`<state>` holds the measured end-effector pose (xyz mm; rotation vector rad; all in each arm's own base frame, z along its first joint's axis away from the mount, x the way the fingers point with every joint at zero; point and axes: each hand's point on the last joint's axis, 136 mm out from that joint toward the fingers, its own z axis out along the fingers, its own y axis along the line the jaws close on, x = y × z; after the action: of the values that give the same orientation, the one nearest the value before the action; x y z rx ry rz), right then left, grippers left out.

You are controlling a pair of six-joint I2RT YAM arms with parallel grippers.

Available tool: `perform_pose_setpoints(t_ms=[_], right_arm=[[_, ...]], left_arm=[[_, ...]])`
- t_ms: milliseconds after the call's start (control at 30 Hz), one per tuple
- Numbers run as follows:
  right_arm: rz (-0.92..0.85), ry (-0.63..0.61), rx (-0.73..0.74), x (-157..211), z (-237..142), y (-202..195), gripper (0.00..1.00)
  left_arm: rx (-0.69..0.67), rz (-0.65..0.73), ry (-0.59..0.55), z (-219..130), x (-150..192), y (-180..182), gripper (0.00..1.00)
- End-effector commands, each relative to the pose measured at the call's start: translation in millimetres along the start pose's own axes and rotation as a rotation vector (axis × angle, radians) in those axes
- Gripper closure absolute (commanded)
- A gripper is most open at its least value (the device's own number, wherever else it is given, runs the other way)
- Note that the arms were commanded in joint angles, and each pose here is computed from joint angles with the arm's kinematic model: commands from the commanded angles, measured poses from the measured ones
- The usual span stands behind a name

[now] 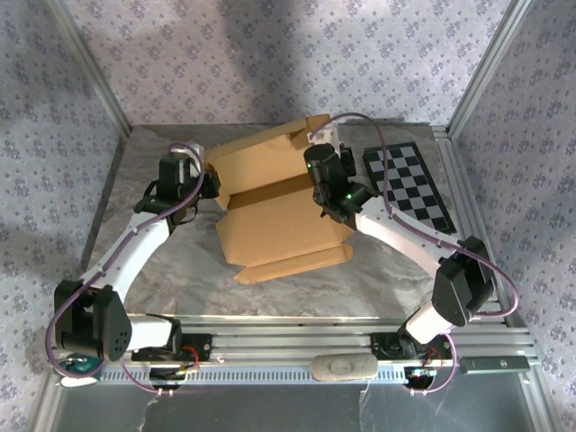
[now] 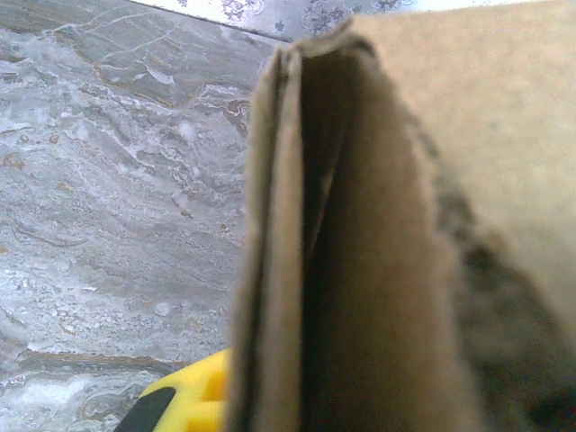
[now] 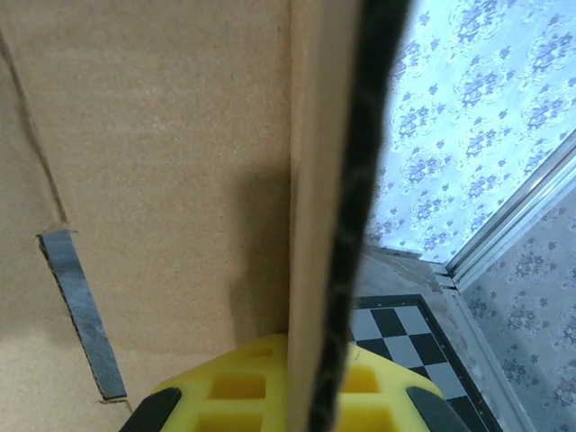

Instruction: Fold the paper box

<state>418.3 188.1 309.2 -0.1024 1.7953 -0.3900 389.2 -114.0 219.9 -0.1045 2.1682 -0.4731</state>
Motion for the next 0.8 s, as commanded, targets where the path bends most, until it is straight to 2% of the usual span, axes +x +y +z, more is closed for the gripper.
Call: perform_pose_setpoints(t_ms=[0,100,233,267,467,533,633,767], right_arm=[[0.017,-0.004,0.126,-8.7,-1.5,-16.6,1.00],[-0.045,-0.007,0.098,-9.1,-3.2,-1.5,0.83],[-0.042,-0.009,-0.043,-17.7,-19.5,2.6,0.50],[-0.020,-0.009,-0.091,-20.9,-27.4,-2.3,0.41],[0.185,-0.061,-0.492,-49.7,-72.5,-18.7,0.07],[0.199,-0.055,-0.531,-55.5,-78.9,-18.5,0.01],[0.244,-0.028,-0.534,-62.6,-82.0,-18.7,0.01],[0.373,-0.021,-0.515,-65.5,-87.6,-17.2,0.10]], left_arm=[[0.043,-0.022,-0.095,-14.4,-34.6,-13.9,1.00],[0.043,-0.022,-0.090,-13.3,-34.1,-14.1,1.00],[0.030,-0.013,-0.085,-11.9,-32.6,-11.5,1.00],[0.024,-0.011,-0.083,-11.1,-31.9,-10.1,1.00],[0.007,-0.007,-0.081,-9.8,-30.2,-7.8,1.00],[0.004,-0.007,-0.085,-10.1,-30.8,-8.2,1.00],[-0.004,-0.010,-0.083,-10.2,-31.2,-8.5,1.00],[-0.026,-0.023,-0.077,-12.1,-30.8,-6.9,1.00]])
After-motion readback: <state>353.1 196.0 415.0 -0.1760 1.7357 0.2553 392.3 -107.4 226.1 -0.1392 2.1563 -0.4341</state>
